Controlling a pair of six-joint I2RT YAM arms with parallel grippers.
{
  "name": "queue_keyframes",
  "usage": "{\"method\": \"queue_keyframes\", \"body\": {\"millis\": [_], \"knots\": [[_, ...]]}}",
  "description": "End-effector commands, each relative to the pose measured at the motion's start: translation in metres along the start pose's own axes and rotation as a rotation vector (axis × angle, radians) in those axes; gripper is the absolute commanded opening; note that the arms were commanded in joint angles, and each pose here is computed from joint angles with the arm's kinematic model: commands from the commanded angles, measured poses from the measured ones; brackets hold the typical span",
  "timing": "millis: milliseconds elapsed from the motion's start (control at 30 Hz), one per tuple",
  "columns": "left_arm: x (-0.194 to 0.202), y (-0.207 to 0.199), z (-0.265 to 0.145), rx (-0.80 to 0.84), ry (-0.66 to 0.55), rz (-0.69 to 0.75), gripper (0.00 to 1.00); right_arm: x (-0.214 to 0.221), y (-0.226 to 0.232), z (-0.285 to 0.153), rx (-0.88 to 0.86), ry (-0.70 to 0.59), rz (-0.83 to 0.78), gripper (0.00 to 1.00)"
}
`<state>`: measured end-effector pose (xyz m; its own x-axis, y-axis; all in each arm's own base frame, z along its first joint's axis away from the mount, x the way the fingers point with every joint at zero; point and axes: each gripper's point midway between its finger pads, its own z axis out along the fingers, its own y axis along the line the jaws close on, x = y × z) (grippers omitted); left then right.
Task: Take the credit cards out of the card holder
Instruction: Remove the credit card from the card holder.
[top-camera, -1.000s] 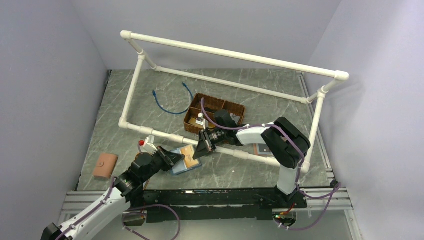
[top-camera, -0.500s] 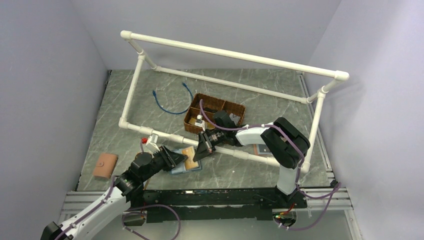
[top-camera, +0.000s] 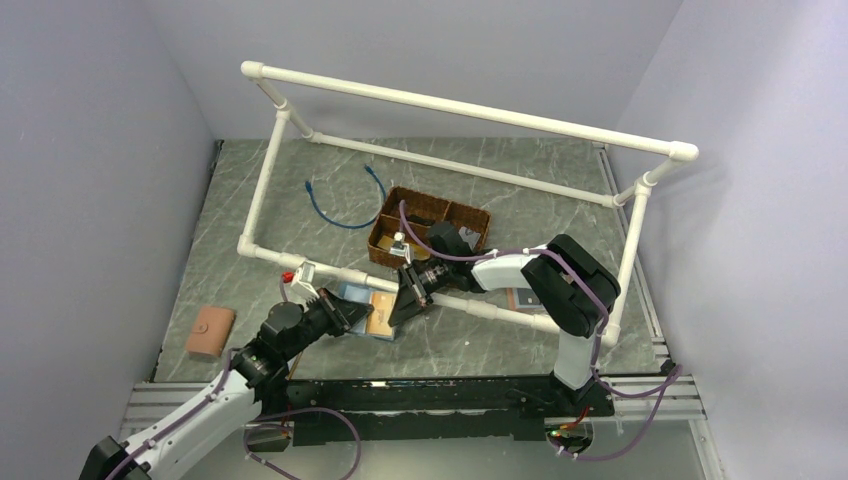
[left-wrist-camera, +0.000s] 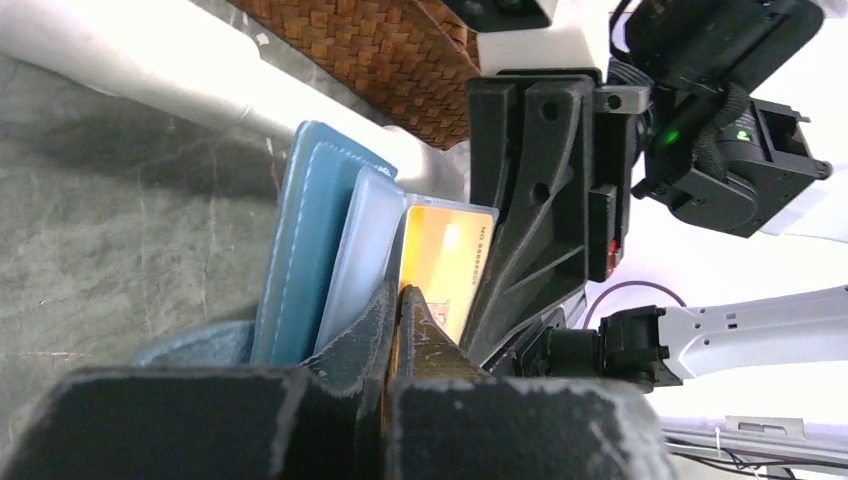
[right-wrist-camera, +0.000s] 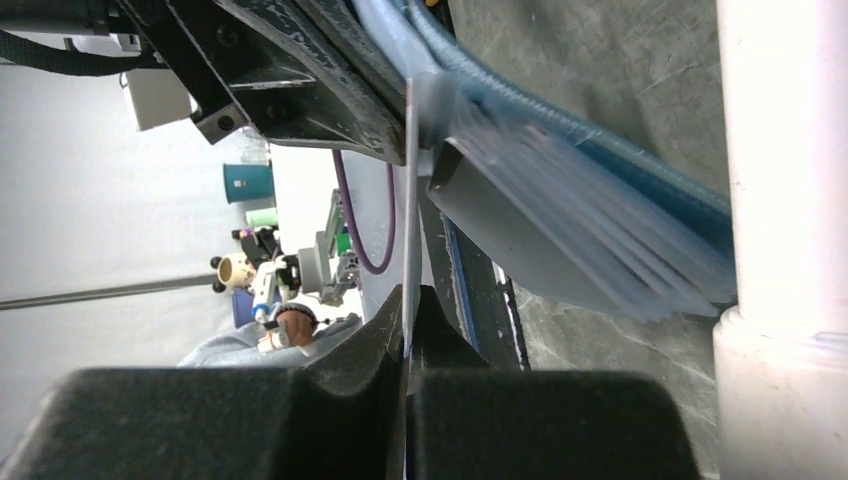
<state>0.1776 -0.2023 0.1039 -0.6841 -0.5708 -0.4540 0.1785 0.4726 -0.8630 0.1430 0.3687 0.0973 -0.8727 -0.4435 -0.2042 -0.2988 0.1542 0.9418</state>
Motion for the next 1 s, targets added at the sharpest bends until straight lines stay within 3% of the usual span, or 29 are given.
{"method": "queue_keyframes", "body": {"millis": [0,300,733,967], "knots": [[0.016,-0.052,-0.016,0.281,0.087,0.041,0.0,-0.022,0.008,0.011,0.012,-0.047,-0.168,0.01],[0.033,-0.033,-0.022,0.218,0.168,0.106,0.0,-0.026,0.014,0.006,0.028,-0.04,-0.272,0.27],[0.033,-0.021,-0.019,0.162,0.17,0.098,0.0,-0.027,0.02,-0.002,0.001,-0.024,-0.338,0.4],[0.035,-0.011,-0.021,0.125,0.182,0.107,0.0,-0.021,0.02,-0.016,0.01,0.042,-0.508,0.49]]}}
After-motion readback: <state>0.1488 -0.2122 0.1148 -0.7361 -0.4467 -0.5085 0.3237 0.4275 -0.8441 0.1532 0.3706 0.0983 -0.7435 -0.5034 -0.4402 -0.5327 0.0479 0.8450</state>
